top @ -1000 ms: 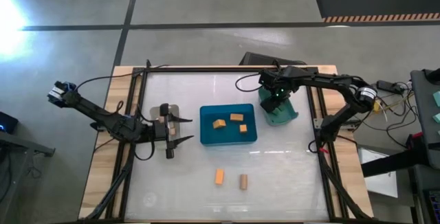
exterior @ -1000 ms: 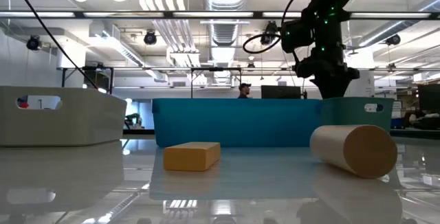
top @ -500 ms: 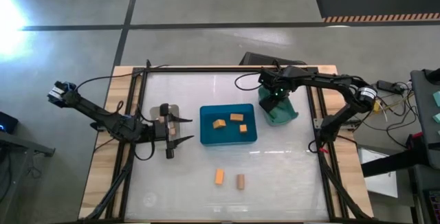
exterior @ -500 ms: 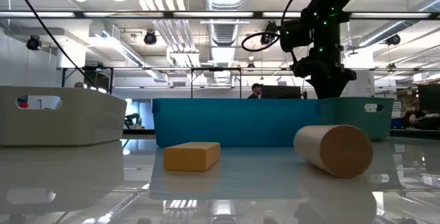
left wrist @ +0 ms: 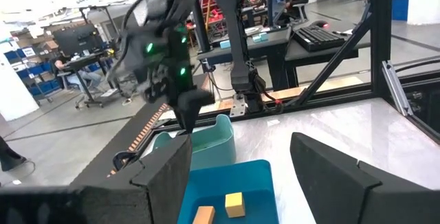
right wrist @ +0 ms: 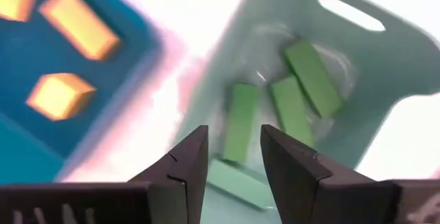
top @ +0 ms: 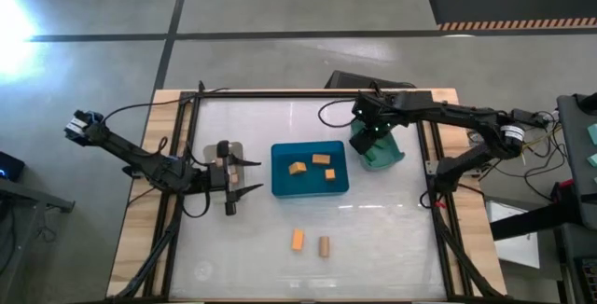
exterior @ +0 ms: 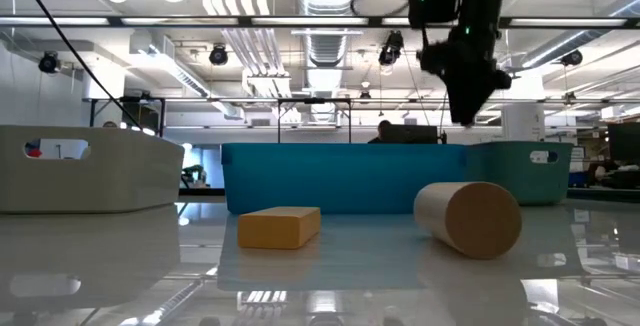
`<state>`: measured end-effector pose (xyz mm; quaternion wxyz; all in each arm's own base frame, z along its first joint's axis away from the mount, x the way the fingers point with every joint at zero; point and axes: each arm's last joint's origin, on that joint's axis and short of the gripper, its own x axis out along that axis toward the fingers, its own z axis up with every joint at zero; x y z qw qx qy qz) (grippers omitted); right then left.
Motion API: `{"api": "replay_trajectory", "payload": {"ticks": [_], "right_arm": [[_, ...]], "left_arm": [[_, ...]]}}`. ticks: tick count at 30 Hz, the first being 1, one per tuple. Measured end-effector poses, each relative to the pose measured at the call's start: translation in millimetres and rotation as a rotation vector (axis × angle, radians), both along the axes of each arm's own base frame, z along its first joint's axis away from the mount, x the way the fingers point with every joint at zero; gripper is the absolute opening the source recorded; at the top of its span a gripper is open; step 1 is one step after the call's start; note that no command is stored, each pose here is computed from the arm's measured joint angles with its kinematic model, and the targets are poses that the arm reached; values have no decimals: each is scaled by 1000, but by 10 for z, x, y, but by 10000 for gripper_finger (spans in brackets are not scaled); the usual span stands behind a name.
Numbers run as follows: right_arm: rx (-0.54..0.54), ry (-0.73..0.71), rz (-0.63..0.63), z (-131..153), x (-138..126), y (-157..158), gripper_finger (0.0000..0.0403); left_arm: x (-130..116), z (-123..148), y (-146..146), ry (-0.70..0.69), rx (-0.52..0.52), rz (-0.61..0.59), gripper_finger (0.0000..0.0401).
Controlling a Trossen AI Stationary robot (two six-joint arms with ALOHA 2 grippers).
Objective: Sort & place blocks by color
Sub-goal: Put the brown game block into the gray bin
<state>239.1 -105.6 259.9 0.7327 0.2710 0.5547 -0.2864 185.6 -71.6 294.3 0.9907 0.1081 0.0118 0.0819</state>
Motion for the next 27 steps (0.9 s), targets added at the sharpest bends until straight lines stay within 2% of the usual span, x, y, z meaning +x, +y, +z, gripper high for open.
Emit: {"api": "replay_trajectory", "payload": {"ticks": [6,12,19,27], "right_arm": [[-43,-154,108,246,57,410,124],[-88,-275,294,355,169,928,121],[-184,-348,615,317,298,1596,121],[-212,-439,888,130,417,2205,121]], "left_arm": [[1,-3,0,-8,-48,0,231],[0,14,0,-29,-69,-1,231],[0,27,0,-47,-96,-2,231],[0,28,-1,-52,-118,-2,231]]}}
